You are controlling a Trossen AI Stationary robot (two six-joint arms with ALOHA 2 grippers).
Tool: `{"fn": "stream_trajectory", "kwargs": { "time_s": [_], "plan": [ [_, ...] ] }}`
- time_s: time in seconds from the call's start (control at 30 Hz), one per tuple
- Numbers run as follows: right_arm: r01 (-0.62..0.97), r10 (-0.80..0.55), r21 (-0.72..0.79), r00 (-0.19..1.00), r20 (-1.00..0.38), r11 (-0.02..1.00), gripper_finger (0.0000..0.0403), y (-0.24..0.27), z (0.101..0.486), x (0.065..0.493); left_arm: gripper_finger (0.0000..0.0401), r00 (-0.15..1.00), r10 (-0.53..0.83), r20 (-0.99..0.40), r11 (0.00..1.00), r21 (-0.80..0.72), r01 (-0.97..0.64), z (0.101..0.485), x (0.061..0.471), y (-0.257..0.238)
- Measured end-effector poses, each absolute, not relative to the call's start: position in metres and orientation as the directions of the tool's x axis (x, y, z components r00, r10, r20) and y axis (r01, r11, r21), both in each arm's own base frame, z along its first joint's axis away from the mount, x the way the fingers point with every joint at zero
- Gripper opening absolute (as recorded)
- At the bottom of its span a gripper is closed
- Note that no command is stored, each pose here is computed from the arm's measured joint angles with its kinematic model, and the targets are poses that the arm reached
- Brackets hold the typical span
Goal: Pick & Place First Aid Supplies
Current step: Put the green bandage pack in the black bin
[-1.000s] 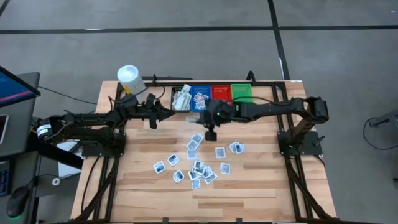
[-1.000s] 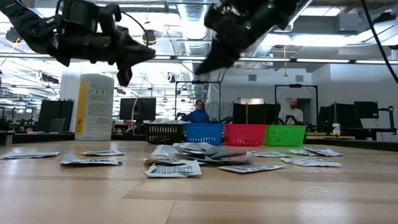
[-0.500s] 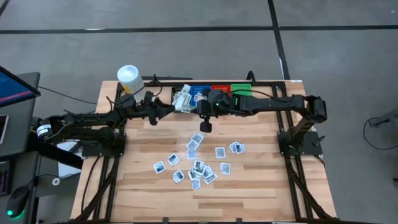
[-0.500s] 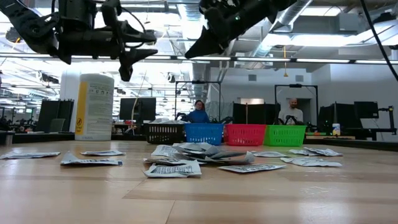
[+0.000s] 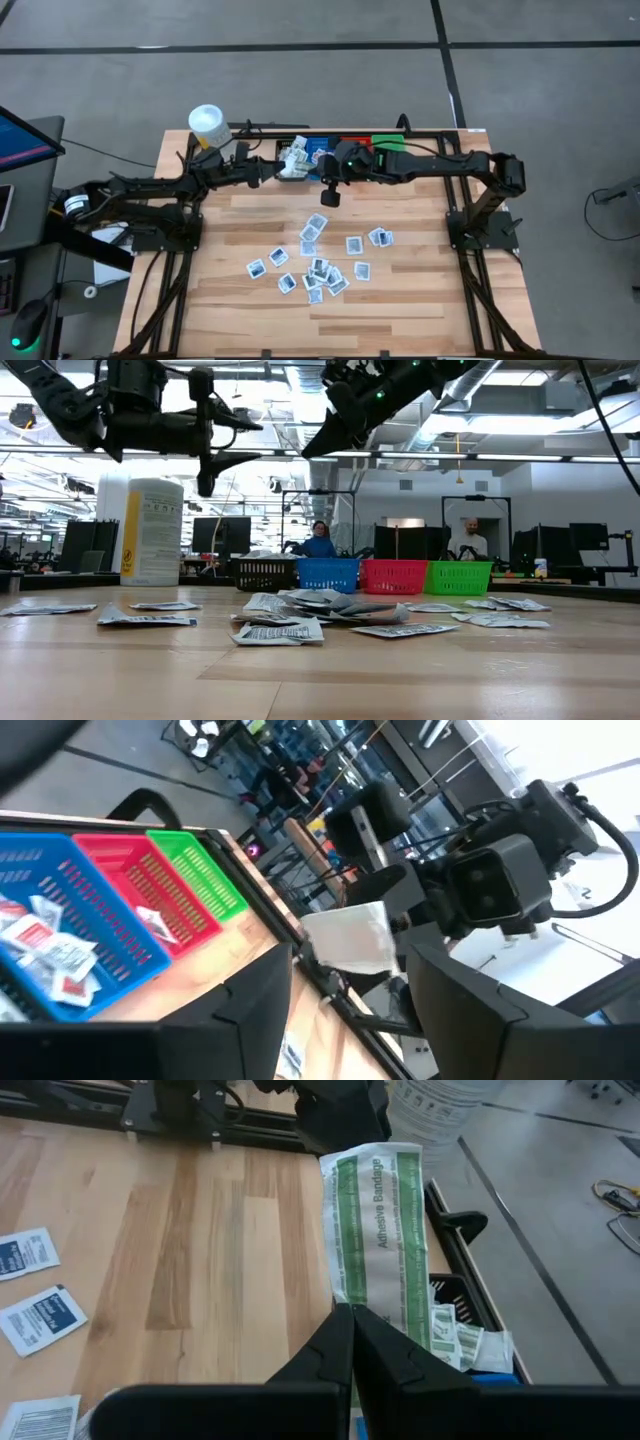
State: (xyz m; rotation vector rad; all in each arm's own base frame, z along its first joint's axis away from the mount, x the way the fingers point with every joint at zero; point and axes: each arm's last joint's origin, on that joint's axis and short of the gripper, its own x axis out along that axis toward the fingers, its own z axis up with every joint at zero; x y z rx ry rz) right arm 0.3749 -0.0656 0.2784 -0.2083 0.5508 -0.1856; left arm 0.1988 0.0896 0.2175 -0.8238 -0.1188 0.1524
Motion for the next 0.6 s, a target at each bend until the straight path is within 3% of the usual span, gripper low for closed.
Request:
{"fn": "stream_trajectory", "kwargs": {
  "time_s": [0.6],
  "plan": [
    [0.107,-0.224,-0.243,0.819,-0.528,0.964,0.0,-0.064,0.276,0.373,0.02,0.993,0.116,0.014,0.665,-0.744,-0.067,0.219,0.23,0.088]
  ]
}}
